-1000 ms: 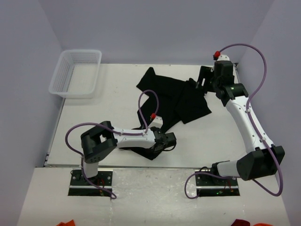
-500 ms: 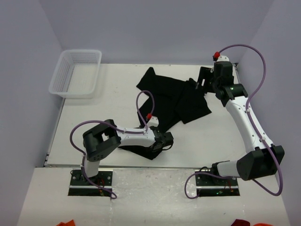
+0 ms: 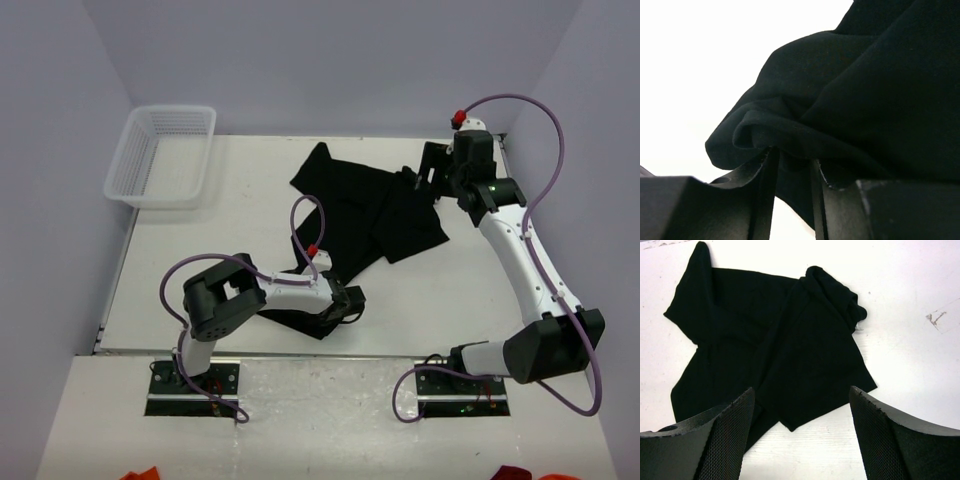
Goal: Fold and stack the t-shirts
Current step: Flatten out the tshirt
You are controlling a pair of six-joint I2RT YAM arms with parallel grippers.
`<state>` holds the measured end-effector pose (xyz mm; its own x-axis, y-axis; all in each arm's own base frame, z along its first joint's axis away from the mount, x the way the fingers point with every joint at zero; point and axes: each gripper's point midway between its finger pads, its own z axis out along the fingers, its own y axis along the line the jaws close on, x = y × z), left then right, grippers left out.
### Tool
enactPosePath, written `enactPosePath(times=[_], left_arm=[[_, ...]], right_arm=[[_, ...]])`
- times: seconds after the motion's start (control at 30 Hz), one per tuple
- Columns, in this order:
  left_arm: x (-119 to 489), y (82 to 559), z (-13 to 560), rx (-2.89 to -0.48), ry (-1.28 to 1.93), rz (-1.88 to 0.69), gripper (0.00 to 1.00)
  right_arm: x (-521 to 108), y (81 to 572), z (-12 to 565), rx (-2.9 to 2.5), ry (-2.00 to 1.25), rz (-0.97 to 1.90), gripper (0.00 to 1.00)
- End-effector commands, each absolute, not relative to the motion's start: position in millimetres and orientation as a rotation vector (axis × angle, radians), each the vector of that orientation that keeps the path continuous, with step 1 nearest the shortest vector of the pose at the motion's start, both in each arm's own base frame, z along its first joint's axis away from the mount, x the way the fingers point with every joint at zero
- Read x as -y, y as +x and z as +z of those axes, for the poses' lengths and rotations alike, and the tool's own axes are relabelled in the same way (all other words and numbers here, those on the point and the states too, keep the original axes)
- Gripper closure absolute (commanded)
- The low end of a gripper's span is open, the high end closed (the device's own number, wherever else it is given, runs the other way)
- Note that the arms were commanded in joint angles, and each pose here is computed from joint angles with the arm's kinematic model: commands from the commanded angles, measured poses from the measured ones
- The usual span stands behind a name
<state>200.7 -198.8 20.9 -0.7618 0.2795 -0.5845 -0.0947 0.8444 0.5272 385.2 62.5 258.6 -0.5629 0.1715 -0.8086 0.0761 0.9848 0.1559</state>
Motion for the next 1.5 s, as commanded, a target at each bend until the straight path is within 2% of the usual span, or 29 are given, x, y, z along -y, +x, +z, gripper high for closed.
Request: enactPosePath(times=[0.0, 0.07, 0.53, 0.67, 0.7, 0.87, 1.07, 1.2, 1.27, 1.47], left_arm=[[194, 206, 22, -2.287, 0.082, 0.732, 0.69], [193, 207, 22, -2.284, 0.074, 0.735, 0.76], [183, 200, 48, -2.252, 0.036, 0.758, 0.82], [182, 198, 57, -2.248, 0.021, 0.743, 0.98], [182, 198, 57, -2.248, 0.021, 0.739, 1.00], [180, 197, 59, -2.245, 0.023, 0.741, 1.00], [180, 199, 66, -2.226, 0.027, 0.729, 1.00], [180, 199, 71, -2.226, 0.029, 0.710, 1.00], [183, 200, 74, -2.229, 0.026, 0.678, 1.00], [188, 201, 75, -2.246, 0.054, 0.602, 1.00]], right_arm=[[-73, 389, 266, -2.142, 0.153, 0.171, 0.23], [-73, 389, 266, -2.141, 0.153, 0.168, 0.23], [-46, 391, 229, -2.253, 0.326, -0.037, 0.23], [-35, 385, 210, -2.297, 0.434, -0.072, 0.23], [-34, 383, 203, -2.311, 0.450, -0.074, 0.23], [-19, 376, 178, -2.348, 0.566, -0.104, 0.30], [-10, 366, 143, -2.427, 0.691, -0.021, 0.30], [2, 354, 113, -2.468, 0.788, -0.063, 0.29], [0, 350, 100, -2.494, 0.858, 0.016, 0.29], [14, 353, 67, -2.555, 0.987, 0.089, 0.36]])
